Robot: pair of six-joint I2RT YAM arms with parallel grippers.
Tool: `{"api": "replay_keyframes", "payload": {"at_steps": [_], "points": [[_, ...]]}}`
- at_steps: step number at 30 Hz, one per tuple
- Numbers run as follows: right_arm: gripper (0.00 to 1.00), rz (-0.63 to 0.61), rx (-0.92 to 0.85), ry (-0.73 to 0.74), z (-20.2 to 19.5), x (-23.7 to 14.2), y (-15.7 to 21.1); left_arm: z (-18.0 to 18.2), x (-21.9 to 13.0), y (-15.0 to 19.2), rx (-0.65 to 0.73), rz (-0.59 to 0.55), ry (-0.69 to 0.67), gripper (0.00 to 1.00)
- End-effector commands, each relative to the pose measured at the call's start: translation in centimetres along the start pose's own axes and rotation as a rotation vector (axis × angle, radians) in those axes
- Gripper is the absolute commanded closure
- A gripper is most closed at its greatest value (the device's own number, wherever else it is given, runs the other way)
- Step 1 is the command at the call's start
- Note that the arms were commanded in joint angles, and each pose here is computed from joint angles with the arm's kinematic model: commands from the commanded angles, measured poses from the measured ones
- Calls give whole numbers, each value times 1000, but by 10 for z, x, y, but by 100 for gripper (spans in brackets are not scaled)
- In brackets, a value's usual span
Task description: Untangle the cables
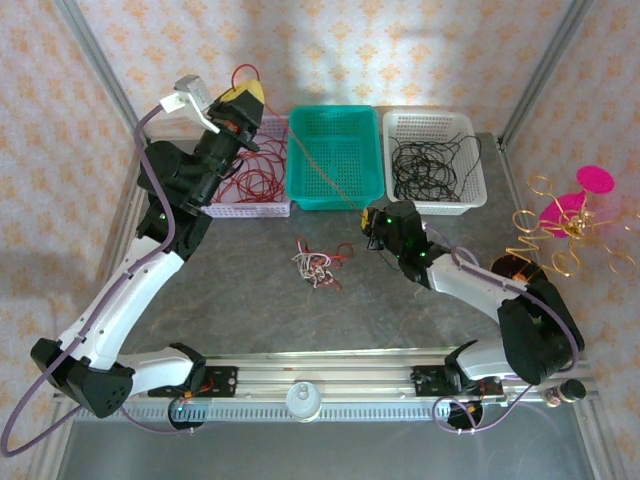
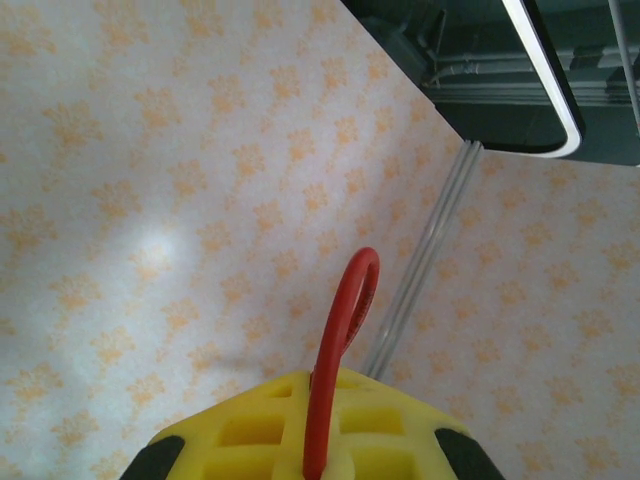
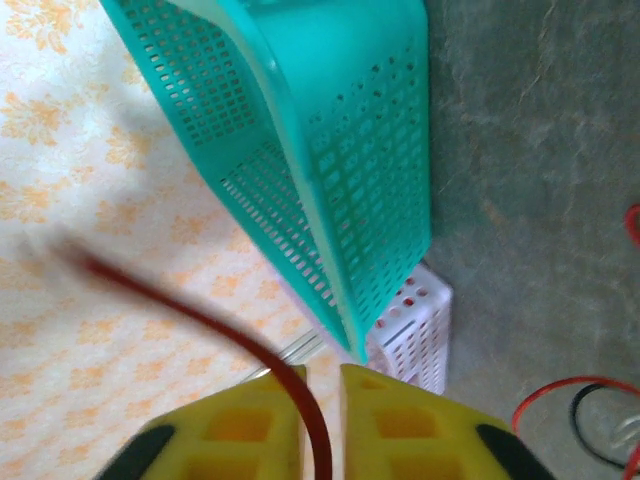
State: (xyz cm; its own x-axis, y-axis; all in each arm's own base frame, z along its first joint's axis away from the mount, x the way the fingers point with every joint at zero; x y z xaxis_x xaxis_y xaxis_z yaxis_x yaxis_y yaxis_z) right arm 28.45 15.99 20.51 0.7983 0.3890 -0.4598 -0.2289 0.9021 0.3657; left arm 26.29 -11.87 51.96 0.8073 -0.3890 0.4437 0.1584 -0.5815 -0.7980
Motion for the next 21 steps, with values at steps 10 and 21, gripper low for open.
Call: {"api": "replay_keyframes", "payload": {"at_steps": [10,21], "points": [[45,-259,-841,-16,77,-41,-3,-3,-2,-24,32,-105,-47,100],[38,217,-1531,-176,115,-55,48,17,23,-22,86,48,-155,100]]}}
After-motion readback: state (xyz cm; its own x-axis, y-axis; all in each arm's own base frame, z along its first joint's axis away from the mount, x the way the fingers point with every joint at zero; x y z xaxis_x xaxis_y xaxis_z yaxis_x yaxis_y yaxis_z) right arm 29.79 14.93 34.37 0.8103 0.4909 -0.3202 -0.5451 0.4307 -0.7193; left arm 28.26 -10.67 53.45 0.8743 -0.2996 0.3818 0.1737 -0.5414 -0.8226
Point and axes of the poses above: each hand's point on the last joint's axis, 136 mm out from that joint toward the fingers, its own x axis out along the fingers, its own z axis along the line the jaws close on, y = z × x, the point moved 10 cm from there along -x, back along the fingers
